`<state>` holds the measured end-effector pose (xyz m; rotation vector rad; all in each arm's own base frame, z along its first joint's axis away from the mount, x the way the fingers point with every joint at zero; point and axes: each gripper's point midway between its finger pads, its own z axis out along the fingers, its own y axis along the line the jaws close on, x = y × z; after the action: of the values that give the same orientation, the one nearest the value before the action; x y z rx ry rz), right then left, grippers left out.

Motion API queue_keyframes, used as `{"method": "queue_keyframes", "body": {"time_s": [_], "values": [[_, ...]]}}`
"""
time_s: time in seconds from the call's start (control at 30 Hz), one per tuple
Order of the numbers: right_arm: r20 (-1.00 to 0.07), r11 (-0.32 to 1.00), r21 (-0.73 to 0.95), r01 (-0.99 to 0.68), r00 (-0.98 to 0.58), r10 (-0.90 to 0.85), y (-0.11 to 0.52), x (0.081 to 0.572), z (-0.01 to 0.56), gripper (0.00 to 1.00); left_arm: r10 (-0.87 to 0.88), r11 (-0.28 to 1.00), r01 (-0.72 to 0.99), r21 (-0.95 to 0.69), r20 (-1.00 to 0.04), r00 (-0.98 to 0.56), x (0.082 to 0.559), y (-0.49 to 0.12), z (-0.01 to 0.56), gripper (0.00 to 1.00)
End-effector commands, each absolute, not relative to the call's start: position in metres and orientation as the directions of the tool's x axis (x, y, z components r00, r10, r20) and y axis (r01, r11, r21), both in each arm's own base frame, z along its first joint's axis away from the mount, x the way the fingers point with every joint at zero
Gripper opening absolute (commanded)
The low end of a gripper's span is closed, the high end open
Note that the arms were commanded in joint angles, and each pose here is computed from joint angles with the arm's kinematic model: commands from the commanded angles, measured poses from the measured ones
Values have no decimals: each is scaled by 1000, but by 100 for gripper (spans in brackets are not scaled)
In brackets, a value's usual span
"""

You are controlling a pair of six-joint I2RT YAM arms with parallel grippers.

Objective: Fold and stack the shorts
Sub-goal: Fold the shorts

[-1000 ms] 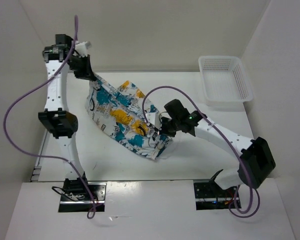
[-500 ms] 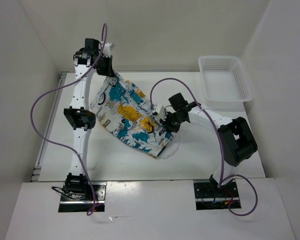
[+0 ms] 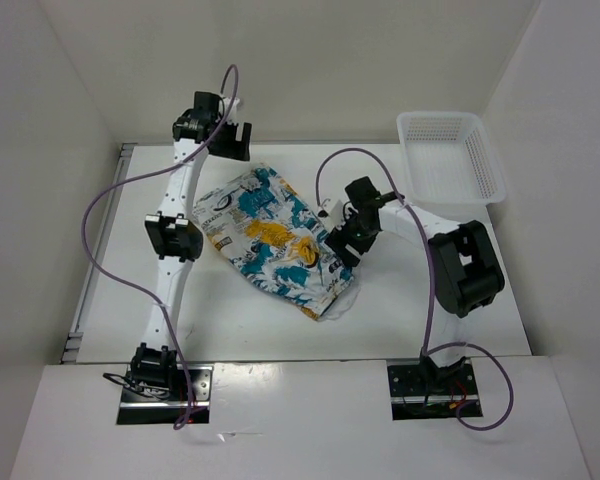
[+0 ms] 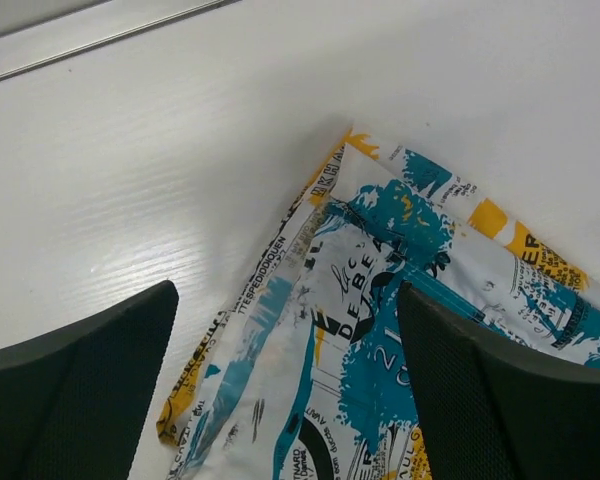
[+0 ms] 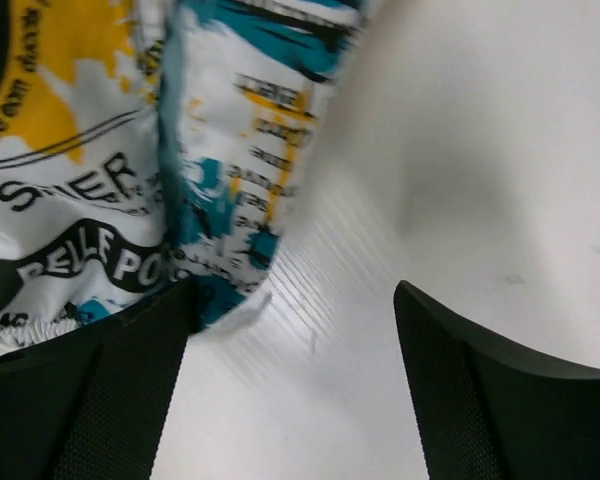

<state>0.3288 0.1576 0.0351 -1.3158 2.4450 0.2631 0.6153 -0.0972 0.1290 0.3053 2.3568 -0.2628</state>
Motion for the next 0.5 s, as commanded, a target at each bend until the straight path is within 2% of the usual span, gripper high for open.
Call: {"method": "queue_keyframes", "body": {"time_s": [0.0,0.07,0.17,0.33,0.43,0.47], "values": [[-414,662,-35,-749,-592,-692,142,359,71,86,134,966,253,-45,-752,-645,624,-81,162,97],[-447,649,20,-760,-587,-675,153,354,85,90,116,970,238,-54,-757,-643,616,-66,182,99],[-489,628,125,-769,-598,-635,169,338,98,92,72,972,209,-109,-706,-704,598,-36,181,100],[-448,623,271,-734,-669,-593,177,303,85,92,31,959,159,-234,-471,-882,557,-24,108,100],[-416,657,315,-685,-722,-553,177,291,66,93,30,952,164,-259,-455,-890,559,-28,92,100],[-407,674,328,-662,-743,-531,177,290,62,94,31,952,172,-253,-480,-877,564,-28,97,100]]}}
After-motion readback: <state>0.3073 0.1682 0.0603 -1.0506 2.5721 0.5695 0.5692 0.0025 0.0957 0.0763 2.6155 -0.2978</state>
